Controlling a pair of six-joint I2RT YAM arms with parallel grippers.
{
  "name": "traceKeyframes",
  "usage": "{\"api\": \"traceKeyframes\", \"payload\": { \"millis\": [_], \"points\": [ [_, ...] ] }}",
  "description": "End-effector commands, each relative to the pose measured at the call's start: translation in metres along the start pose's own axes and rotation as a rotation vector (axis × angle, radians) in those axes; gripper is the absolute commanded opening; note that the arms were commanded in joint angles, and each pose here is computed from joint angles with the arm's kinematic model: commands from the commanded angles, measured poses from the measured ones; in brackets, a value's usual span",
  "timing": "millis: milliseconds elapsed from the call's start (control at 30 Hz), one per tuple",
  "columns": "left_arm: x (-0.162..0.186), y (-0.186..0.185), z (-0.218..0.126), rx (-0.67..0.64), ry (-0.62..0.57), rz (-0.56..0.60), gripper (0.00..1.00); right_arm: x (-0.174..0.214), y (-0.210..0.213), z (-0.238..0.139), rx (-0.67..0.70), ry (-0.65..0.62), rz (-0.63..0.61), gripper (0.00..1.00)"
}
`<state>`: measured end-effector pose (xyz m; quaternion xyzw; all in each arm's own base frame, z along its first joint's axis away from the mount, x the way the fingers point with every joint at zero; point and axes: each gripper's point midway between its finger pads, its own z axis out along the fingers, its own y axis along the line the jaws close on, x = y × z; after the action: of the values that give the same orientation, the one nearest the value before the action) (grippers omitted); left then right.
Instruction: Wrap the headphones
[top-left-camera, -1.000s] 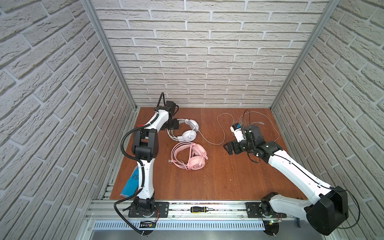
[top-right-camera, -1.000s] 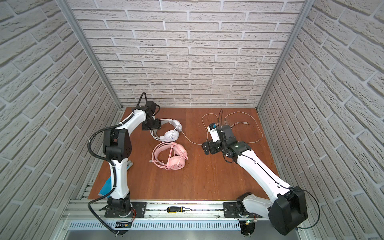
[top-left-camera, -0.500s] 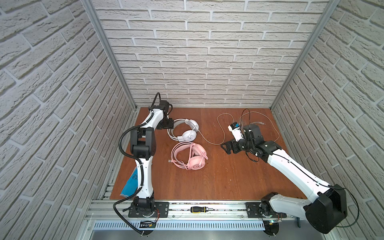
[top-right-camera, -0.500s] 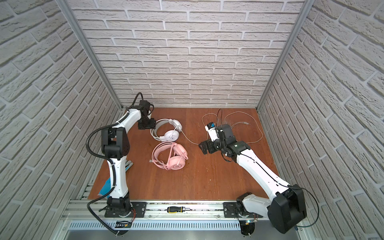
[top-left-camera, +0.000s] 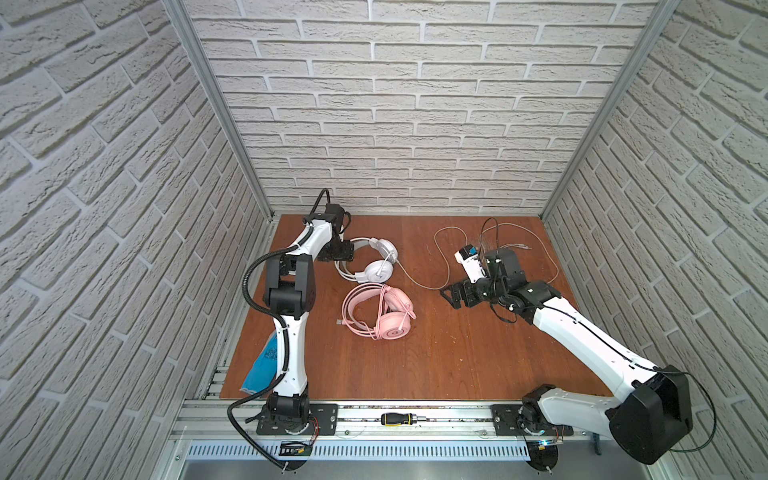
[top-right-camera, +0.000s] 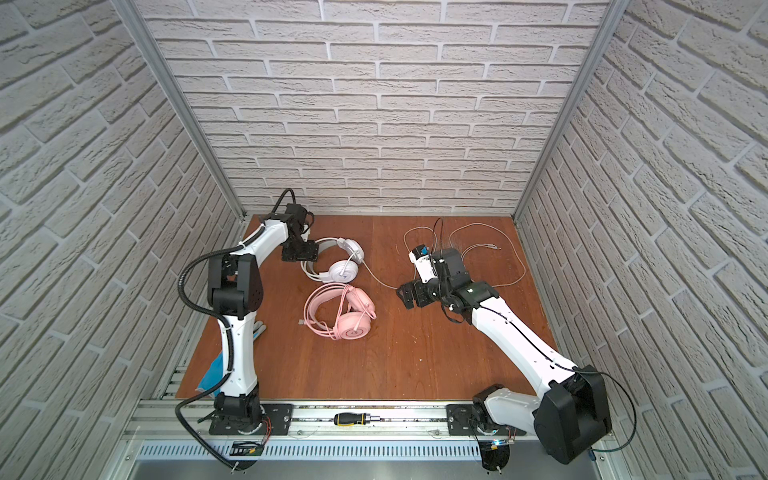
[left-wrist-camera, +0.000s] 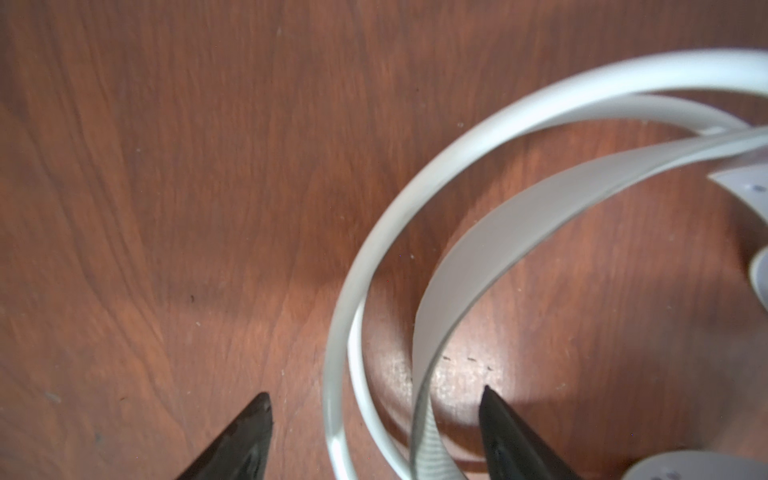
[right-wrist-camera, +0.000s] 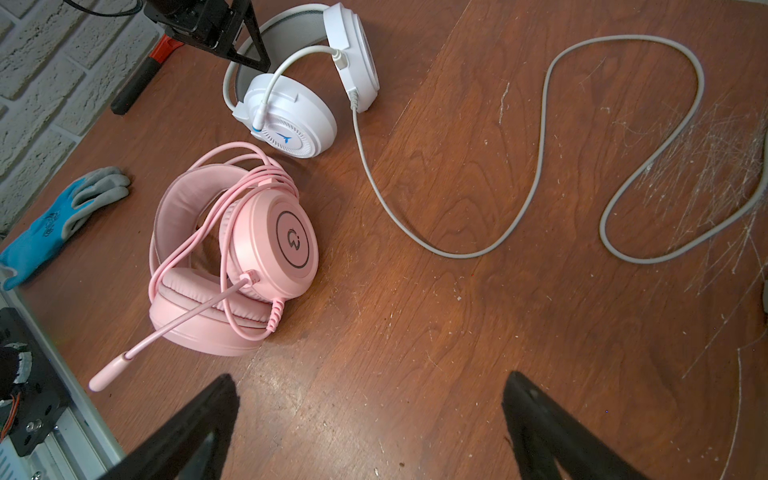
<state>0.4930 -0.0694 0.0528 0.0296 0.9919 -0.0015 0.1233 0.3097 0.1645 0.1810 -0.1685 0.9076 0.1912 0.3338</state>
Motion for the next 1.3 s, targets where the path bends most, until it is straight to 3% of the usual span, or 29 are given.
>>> {"api": "traceKeyframes", "payload": {
  "millis": [0, 467, 633, 1000, 1167, 1267],
  "points": [
    [0.007, 0.005, 0.014, -0.023, 0.038, 0.026, 0.76, -0.014, 0.003, -0.005, -0.012, -0.045, 0.001, 1.00],
    [0.013, -0.001, 0.029, -0.063, 0.075, 0.085, 0.63, -0.012, 0.000, -0.003, -0.002, -0.039, 0.002, 1.00],
    [0.021, -0.001, 0.037, -0.098, 0.108, 0.097, 0.54, -0.012, 0.000, -0.003, 0.000, -0.038, 0.007, 1.00],
    [0.012, 0.000, 0.035, -0.092, 0.069, -0.046, 0.27, -0.008, -0.005, -0.004, 0.030, -0.012, -0.007, 1.00],
    [0.006, -0.007, 0.033, -0.052, 0.044, -0.113, 0.02, -0.004, -0.007, -0.002, 0.041, 0.014, -0.008, 1.00],
    [0.001, -0.010, 0.030, -0.027, 0.031, -0.152, 0.00, -0.002, -0.008, 0.000, 0.042, 0.029, -0.011, 1.00]
  ]
}}
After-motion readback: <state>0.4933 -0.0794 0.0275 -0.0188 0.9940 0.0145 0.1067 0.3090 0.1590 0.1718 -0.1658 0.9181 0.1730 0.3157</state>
